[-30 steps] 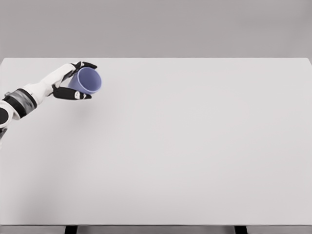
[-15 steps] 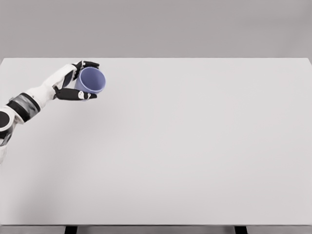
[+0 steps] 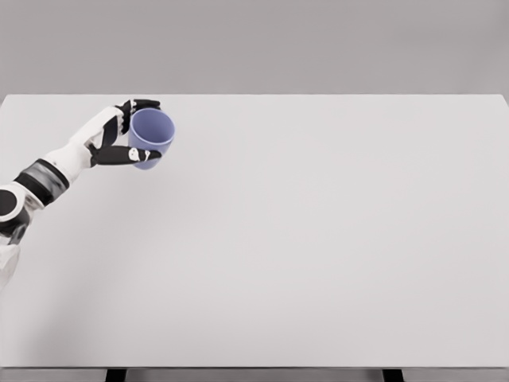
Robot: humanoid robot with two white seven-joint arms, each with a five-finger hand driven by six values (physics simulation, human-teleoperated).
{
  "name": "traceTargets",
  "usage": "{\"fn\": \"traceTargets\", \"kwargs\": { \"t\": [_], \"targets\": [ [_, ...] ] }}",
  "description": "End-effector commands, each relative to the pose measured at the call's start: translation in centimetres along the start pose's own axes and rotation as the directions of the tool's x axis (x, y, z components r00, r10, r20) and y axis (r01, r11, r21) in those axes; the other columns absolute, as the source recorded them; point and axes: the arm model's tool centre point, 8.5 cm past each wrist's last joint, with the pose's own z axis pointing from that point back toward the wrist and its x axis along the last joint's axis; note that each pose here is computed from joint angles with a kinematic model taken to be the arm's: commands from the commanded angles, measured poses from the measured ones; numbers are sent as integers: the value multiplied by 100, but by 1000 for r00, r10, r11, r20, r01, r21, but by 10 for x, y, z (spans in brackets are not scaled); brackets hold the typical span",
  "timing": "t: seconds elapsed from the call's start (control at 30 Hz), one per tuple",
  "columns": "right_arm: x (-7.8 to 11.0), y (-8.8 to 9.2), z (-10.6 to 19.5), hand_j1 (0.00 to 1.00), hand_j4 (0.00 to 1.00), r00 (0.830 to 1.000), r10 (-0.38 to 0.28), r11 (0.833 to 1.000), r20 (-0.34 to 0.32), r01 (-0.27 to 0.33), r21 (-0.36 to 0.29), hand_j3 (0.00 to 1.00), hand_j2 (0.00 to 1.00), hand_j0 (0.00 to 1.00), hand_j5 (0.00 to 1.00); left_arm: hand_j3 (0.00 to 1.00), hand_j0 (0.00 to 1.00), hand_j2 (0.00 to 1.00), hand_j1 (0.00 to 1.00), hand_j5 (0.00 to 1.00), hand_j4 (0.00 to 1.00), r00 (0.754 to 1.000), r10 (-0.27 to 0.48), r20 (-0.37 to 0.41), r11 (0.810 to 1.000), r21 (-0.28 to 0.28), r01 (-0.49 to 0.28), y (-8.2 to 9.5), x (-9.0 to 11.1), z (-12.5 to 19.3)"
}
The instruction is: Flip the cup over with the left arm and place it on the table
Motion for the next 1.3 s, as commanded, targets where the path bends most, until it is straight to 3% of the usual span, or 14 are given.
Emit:
{"fn": "traceTargets", "kwargs": {
  "t": [0.0, 0.47, 0.57, 0.73, 1.27],
  "targets": [
    [0, 0, 0, 100, 100, 1000, -1, 1000, 0, 1, 0, 100, 100, 100, 100, 81, 81, 81, 81, 81, 81, 1000, 26, 17, 1000, 8, -26, 0, 2, -1],
    [0, 0, 0, 100, 100, 1000, 1, 1000, 0, -1, 0, 100, 100, 100, 100, 82, 82, 82, 82, 82, 82, 996, 83, 18, 996, 12, -84, -9, -7, 1],
    [0, 0, 0, 100, 100, 1000, 1, 1000, 0, -1, 0, 100, 100, 100, 100, 85, 85, 85, 85, 85, 85, 996, 85, 12, 996, 11, -85, -11, -10, 3],
    [0, 0, 0, 100, 100, 1000, 1, 1000, 0, -1, 0, 100, 100, 100, 100, 100, 100, 100, 100, 100, 100, 996, 86, 9, 996, 9, -86, -13, -12, 4],
    [0, 0, 0, 100, 100, 1000, -1, 1000, 0, 1, 0, 100, 100, 100, 100, 100, 100, 100, 100, 100, 100, 998, 55, 28, 999, 0, -55, -12, -1, 6]
  ]
}}
